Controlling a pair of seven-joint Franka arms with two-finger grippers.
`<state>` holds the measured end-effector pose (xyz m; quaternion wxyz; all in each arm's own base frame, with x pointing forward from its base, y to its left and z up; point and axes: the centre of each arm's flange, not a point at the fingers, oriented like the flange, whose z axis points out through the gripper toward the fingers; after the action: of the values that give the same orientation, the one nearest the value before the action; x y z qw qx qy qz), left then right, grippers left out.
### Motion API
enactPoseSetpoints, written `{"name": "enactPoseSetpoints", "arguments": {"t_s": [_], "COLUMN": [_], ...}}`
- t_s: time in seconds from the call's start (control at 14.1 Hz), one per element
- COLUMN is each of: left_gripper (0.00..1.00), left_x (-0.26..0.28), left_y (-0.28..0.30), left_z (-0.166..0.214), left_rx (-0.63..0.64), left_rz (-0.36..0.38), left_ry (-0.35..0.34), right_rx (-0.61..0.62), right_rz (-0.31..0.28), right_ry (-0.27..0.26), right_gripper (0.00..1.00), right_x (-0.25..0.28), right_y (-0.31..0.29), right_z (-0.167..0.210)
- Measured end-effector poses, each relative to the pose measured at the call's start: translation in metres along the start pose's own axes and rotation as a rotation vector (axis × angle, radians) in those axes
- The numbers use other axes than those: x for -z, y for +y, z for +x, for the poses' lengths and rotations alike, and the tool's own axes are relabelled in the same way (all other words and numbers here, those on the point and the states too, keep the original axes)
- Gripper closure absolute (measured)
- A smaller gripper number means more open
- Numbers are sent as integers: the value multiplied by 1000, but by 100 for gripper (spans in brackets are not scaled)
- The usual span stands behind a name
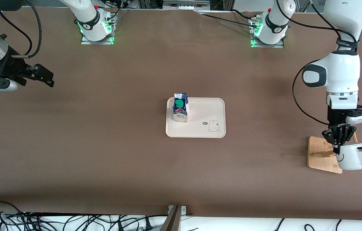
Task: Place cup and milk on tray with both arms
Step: 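Grasp the white mug rim with the left gripper on the mug tree, then lift the white mug off the mug tree with the left gripper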
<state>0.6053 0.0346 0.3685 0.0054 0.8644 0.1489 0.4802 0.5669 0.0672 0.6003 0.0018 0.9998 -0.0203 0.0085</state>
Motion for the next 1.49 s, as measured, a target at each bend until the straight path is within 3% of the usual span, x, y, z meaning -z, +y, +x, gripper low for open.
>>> {"name": "enactPoseSetpoints", "arguments": {"t_s": [0.35,0.64,0.92,1.21,1.49], "left_gripper": [93,93,93,93,93], "left_x": [21,36,31,36,35], "left_y": [38,84,96,102,125], "left_z": [9,-30,-52,-50,-35], "left_rx": [2,-45,-68,-75,-94], "left_rz": [-74,-155,-183,-203,-259], "left_ry": [-7,-94,-297,-399,-609], "right_rx": [0,0,0,-3,-7], "right_rz": [0,0,0,0,-1], "right_ry": [1,1,1,0,-1], "right_gripper": [0,0,0,0,0], "right_x": [0,0,0,0,-1], "right_y": [0,0,0,2,4], "right_z": [0,0,0,1,1]}}
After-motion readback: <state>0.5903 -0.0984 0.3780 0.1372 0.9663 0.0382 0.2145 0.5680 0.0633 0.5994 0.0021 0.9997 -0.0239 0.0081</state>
